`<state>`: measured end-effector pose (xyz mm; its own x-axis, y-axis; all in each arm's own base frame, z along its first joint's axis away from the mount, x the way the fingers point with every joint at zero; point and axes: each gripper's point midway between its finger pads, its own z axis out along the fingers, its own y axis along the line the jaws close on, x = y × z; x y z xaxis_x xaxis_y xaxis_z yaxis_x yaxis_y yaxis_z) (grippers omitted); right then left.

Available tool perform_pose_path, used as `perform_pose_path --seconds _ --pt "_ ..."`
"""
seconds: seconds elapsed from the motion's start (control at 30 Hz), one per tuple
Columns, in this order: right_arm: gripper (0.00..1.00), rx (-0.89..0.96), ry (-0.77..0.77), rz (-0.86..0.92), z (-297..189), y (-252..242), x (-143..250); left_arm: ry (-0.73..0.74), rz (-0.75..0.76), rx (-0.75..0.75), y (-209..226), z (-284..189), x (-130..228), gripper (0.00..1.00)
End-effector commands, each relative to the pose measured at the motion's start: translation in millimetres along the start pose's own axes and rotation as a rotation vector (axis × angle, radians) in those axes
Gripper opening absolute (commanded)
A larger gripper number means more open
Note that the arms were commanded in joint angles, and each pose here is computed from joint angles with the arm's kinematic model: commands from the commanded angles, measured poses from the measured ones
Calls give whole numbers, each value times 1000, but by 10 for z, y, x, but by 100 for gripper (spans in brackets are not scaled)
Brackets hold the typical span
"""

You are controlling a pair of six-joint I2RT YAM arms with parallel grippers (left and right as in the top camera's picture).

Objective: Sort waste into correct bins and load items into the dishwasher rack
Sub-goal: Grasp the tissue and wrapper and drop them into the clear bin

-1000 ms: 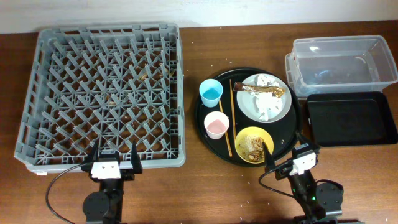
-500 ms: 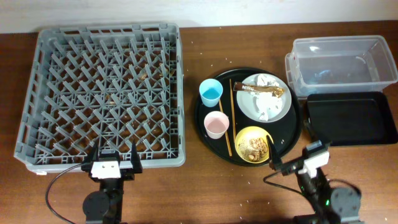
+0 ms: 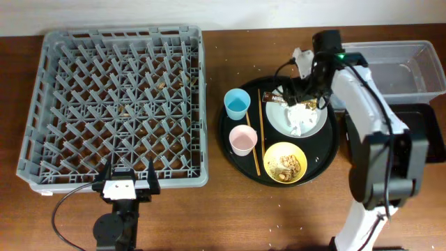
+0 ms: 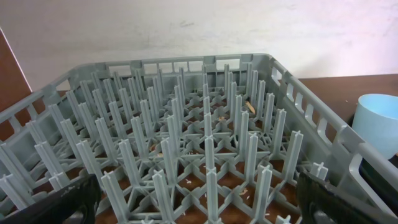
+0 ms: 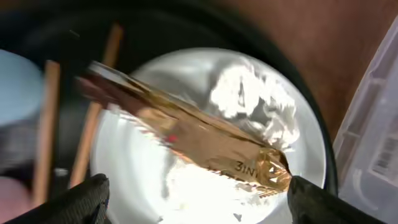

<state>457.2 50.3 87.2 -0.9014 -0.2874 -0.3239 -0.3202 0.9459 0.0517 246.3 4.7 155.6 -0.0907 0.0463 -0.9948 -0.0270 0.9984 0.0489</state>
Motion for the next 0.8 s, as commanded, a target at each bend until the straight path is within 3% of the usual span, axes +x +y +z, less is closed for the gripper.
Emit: perform_pose_path --seconds 0.0,0.1,0.13,0.2,0.23,0.3,0.4,0.5,0.63,0.7,0.73,0.77 --pt "94 60 128 -16 457 -148 217 -1 12 2 0 1 11 100" --pt "95 38 221 -8 889 -155 442 -1 12 2 -1 1 11 100" --pt "88 35 235 -6 934 -152 480 -1 12 2 0 1 11 100" --pt "9 31 249 -2 945 -145 515 -1 12 2 -1 1 11 100" --pt "4 25 247 3 911 -130 506 -1 12 2 0 1 11 100" --pt "4 47 182 74 589 -143 270 -1 12 2 0 1 12 100" --pt "4 106 -21 189 -608 -267 -353 -1 12 2 -1 1 11 100" --pt "4 202 -222 505 -1517 -974 -466 -1 12 2 0 1 11 100" --pt "4 286 -334 921 -1511 -2179 -111 -1 12 2 0 1 11 100" --pt "5 293 -358 965 -1240 -2431 -142 -1 12 2 0 1 11 100" --pt "36 288 -350 960 -998 -2494 -188 -1 12 2 -1 1 12 100" --pt "47 280 -342 959 -920 -2497 -195 -1 12 2 -1 1 11 100"
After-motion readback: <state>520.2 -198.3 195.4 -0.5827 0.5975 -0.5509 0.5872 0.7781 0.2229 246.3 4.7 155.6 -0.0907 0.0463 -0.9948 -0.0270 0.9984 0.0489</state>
